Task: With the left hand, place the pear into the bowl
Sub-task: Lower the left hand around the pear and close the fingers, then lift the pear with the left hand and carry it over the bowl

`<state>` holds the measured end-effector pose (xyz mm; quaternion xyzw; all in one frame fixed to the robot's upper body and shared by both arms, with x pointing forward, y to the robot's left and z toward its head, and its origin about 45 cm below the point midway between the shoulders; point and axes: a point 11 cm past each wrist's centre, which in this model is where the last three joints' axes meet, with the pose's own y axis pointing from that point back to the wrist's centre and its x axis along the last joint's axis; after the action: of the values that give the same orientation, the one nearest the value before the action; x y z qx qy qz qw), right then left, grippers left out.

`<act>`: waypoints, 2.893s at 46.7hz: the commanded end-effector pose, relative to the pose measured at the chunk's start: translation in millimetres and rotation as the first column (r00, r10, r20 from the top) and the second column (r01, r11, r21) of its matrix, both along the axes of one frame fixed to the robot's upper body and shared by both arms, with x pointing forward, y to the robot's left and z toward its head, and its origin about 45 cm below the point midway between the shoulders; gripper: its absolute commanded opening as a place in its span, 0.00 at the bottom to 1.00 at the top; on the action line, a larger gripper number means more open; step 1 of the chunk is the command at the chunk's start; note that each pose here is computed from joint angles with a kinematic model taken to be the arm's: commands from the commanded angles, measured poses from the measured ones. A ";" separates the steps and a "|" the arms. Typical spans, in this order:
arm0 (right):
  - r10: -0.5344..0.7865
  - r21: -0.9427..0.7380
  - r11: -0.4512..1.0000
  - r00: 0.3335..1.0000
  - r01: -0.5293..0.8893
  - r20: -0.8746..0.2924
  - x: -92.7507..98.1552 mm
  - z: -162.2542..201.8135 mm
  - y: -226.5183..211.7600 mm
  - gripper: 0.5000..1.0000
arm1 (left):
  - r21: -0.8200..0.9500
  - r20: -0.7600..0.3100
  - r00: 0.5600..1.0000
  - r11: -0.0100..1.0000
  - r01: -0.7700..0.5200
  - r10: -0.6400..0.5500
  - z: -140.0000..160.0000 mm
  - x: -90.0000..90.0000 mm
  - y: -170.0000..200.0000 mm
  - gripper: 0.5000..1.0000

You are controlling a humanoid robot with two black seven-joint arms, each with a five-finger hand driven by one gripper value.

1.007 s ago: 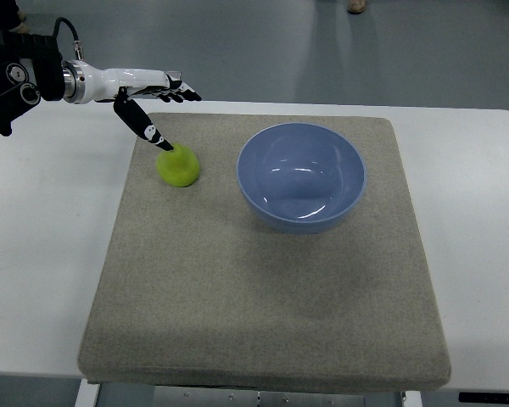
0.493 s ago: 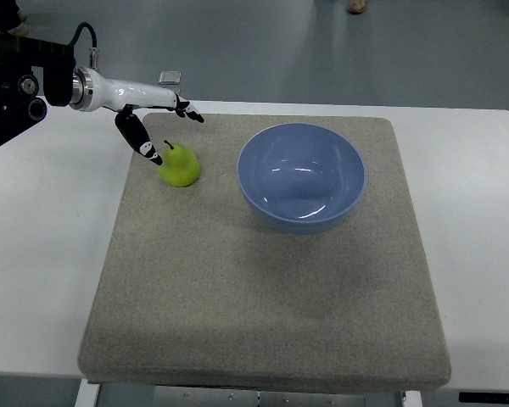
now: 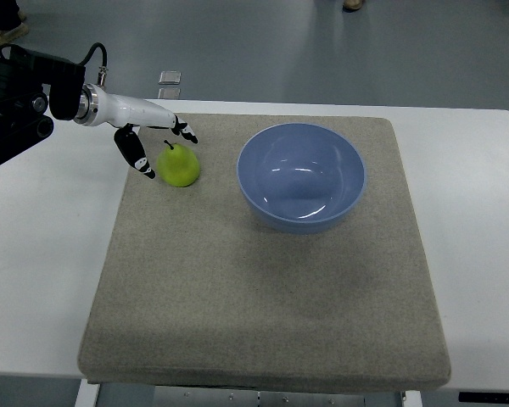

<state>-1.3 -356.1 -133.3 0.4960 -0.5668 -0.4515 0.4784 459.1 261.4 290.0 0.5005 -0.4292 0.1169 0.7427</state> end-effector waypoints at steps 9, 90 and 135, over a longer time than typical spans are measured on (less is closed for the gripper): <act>0.000 0.000 1.000 1.000 0.000 0.000 0.0 0.0 0.0 0.85 | -0.003 0.011 1.000 1.000 -0.003 0.003 -6.6 2.4 -2.2 0.86; 0.000 -0.001 1.000 1.000 0.000 0.000 0.0 0.0 -0.1 0.85 | 0.059 0.026 0.999 0.998 0.035 -0.037 -32.6 3.0 -14.3 0.00; 0.000 0.000 1.000 1.000 0.000 0.000 0.0 0.0 0.0 0.85 | -0.081 0.189 0.981 0.995 0.053 -0.037 58.3 28.7 -44.5 0.00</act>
<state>-1.2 -356.1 -133.3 0.4959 -0.5670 -0.4513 0.4785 487.4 218.9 345.6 0.4492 -0.5013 0.1625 0.7215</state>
